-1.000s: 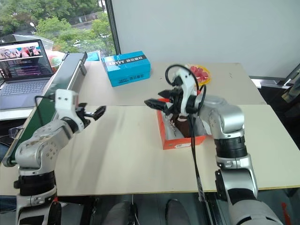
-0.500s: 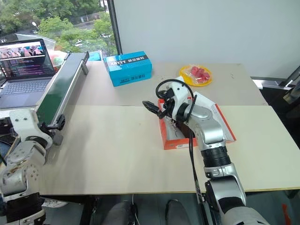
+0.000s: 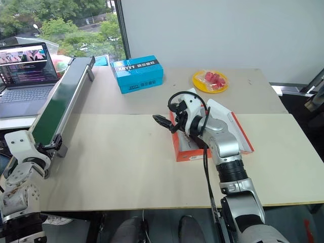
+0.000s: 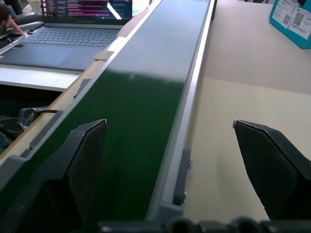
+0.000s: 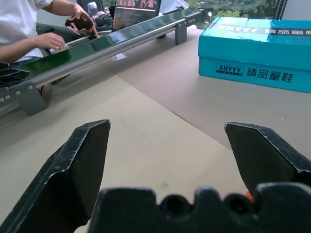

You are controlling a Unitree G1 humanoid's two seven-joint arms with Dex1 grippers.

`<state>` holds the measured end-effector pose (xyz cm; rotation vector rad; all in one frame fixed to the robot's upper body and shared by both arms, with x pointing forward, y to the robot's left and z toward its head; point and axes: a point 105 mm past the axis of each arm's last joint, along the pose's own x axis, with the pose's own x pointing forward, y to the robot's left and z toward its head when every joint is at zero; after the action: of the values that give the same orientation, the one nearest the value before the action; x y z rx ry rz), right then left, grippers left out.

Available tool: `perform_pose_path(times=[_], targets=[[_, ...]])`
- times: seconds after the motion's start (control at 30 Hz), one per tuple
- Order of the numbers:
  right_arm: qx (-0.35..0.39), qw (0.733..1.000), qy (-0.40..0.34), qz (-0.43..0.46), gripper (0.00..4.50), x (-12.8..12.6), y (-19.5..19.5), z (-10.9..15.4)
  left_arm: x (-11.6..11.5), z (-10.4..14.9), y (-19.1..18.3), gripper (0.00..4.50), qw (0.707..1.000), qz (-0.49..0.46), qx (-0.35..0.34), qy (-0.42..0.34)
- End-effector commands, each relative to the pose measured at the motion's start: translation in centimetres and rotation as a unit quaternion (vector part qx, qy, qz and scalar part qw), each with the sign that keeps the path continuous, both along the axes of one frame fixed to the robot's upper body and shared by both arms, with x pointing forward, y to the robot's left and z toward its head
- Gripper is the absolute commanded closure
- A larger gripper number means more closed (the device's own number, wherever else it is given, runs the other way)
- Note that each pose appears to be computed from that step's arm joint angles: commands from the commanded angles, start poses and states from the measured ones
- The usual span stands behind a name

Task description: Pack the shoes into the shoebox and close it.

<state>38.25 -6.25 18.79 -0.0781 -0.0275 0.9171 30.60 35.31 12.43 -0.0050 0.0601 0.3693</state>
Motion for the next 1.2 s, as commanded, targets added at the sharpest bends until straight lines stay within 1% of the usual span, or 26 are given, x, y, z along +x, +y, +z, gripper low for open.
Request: perform_pose_path(times=[0.03, 0.2, 0.47, 1.0, 1.2], targets=[[0.014, 1.0, -0.021, 0.001, 0.0, 0.0, -0.1, 1.3, 0.1, 1.7, 0.2, 0.04, 0.999, -0.001, 0.022, -0.028], [0.017, 1.0, -0.021, 0.0, 0.0, 0.0, -0.2, 1.3, 0.0, 2.2, 0.4, 0.04, 0.999, 0.0, 0.033, -0.04], [0.014, 1.0, -0.023, -0.003, 0.0, 0.1, -0.2, 1.3, 0.0, 3.8, 0.8, 0.04, 0.996, 0.004, 0.052, -0.071], [0.01, 0.999, -0.021, -0.022, 0.0, 0.4, -0.8, 1.1, 1.4, 4.3, 0.4, 0.04, 0.996, -0.012, 0.056, -0.067], [0.011, 0.999, -0.022, -0.025, 0.0, 0.3, -0.9, 1.1, 2.5, 4.9, -0.8, 0.04, 0.996, -0.028, 0.053, -0.073]])
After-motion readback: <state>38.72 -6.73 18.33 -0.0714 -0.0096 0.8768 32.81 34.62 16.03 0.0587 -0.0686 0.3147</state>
